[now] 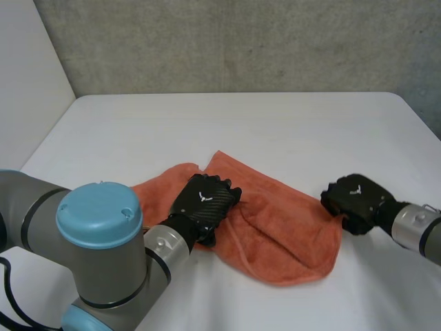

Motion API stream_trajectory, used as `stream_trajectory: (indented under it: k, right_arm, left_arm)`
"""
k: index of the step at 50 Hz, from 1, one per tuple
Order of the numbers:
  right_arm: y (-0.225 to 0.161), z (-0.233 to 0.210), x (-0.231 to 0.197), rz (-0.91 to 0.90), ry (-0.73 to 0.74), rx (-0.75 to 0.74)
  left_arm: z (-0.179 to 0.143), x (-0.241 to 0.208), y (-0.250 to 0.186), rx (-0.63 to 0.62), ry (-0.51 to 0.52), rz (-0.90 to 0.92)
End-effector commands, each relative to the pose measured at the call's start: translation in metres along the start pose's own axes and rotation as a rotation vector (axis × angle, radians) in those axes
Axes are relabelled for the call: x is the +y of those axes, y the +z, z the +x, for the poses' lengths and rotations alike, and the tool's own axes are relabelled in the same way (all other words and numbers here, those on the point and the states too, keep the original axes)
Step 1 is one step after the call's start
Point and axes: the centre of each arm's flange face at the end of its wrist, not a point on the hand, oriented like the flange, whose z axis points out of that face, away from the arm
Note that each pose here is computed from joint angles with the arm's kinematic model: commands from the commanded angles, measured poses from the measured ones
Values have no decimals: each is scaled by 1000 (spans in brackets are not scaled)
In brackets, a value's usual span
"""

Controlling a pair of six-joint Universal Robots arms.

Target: Fold the laundry

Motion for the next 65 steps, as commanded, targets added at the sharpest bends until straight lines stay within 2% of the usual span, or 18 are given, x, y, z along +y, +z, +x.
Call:
stream_trajectory:
  k: [1, 8, 22, 27, 33, 36, 41, 43, 44, 46, 47, 49, 50, 52, 53, 55, 61, 65]
  right_arm:
    - [8, 29, -17, 5, 195, 136]
    - [8, 55, -23, -7, 287, 284]
    - [11, 41, -22, -26, 286, 256]
    - [10, 49, -24, -29, 276, 296]
    - [10, 58, -27, -37, 248, 349]
    - [13, 63, -32, -31, 224, 375]
    - [31, 60, -52, 20, 164, 363]
    - [46, 64, -77, 80, 115, 398]
    - [46, 64, -77, 80, 115, 399]
    - [52, 78, -118, 188, 63, 491]
    - [52, 78, -119, 188, 63, 492]
    - [49, 98, -176, 380, 11, 623]
    - [49, 98, -177, 381, 11, 624]
    - [33, 117, -231, 624, 0, 760]
    - [33, 117, -231, 625, 0, 761]
    - [15, 127, -263, 797, 9, 845]
    - [7, 124, -271, 843, 3, 854]
    - [22, 96, -246, 743, 31, 767]
  left_arm:
    - [2, 5, 5, 8, 9, -7]
    - [4, 16, 18, 16, 8, -33]
    - [-6, 25, 49, 4, 21, -45]
    - [-1, 38, 55, 94, 49, -93]
    - [-14, 40, 60, 63, 67, -101]
    - [-24, 37, 65, 16, 70, -89]
    - [-48, 16, 81, -156, 100, 14]
    - [-77, -9, 95, -292, 154, 143]
    - [-77, -10, 95, -293, 154, 144]
    - [-115, -47, 104, -429, 238, 296]
    - [-115, -47, 104, -429, 238, 296]
    - [-140, -101, 102, -543, 283, 496]
    - [-140, -101, 102, -544, 283, 497]
    - [-158, -153, 87, -649, 297, 707]
    - [-158, -154, 86, -650, 297, 708]
    - [-168, -188, 66, -735, 293, 847]
    - [-171, -191, 47, -793, 255, 852]
    - [-167, -150, 45, -770, 231, 719]
